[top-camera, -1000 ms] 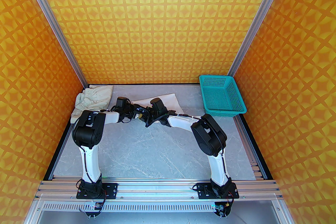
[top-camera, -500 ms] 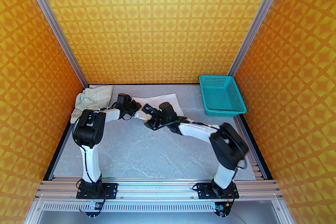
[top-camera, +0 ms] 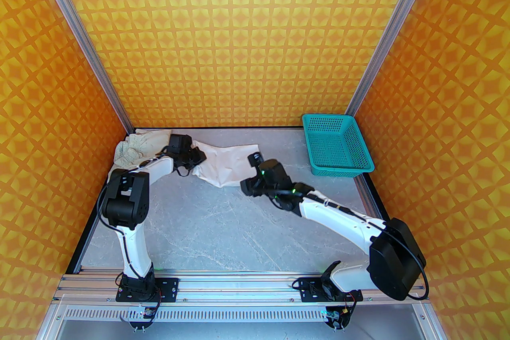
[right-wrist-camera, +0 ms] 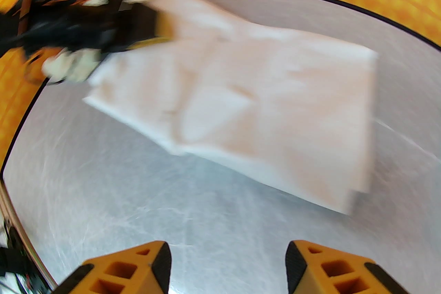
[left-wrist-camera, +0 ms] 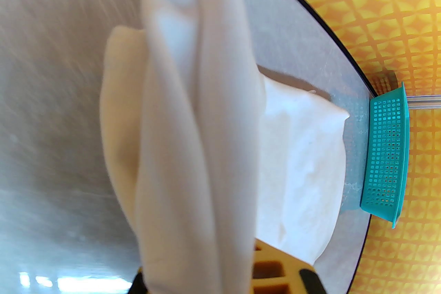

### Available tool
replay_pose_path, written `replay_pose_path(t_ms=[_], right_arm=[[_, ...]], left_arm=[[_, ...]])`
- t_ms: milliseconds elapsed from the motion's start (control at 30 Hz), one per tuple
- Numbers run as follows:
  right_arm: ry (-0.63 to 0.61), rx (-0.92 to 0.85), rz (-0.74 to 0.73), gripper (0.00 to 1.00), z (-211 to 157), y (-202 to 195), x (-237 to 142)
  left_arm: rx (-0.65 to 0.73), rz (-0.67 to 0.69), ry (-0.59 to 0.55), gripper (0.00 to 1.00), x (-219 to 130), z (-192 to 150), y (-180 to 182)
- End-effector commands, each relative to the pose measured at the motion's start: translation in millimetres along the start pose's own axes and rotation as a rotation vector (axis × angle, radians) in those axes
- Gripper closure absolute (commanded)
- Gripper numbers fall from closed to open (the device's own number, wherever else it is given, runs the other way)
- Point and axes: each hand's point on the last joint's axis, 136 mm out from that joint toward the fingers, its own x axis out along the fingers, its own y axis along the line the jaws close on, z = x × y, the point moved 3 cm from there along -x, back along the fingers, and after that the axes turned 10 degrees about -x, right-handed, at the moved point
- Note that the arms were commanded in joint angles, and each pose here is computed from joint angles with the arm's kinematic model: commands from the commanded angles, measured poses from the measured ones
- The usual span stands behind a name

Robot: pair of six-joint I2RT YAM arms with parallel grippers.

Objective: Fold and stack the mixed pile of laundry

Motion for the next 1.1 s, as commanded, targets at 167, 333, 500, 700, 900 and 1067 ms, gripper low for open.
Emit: replay_pose_path(t_ms=[167, 333, 500, 700, 900, 1067], right_arm=[[0.120, 0.134, -0.077, 0.39, -38.6, -32.4, -4.6], [0.102, 0.143, -0.089, 0.39, -32.3, -48.4, -5.8], [0.091, 0.165, -0.093, 0.39, -25.9, -67.9, -0.5], [0.100, 0.170, -0.095, 0.39, -21.4, -83.5, 10.9], [0.127, 0.164, -0.067, 0.39, -23.7, -83.8, 28.9], [0.143, 0.165, -0.047, 0.39, -21.8, -84.0, 39.0]], left_arm=[[0.240, 0.091, -0.055, 1.00, -53.9, 56.1, -1.3], [0.393, 0.156, -0.109, 1.00, -86.2, 87.8, -5.1], [0.453, 0.197, -0.168, 1.00, -109.4, 118.5, -7.9], [0.457, 0.244, -0.219, 1.00, -134.3, 146.9, -0.1], [0.462, 0.282, -0.240, 1.00, -155.0, 174.8, 11.1], [0.451, 0.350, -0.250, 1.00, -172.9, 191.7, 25.6]])
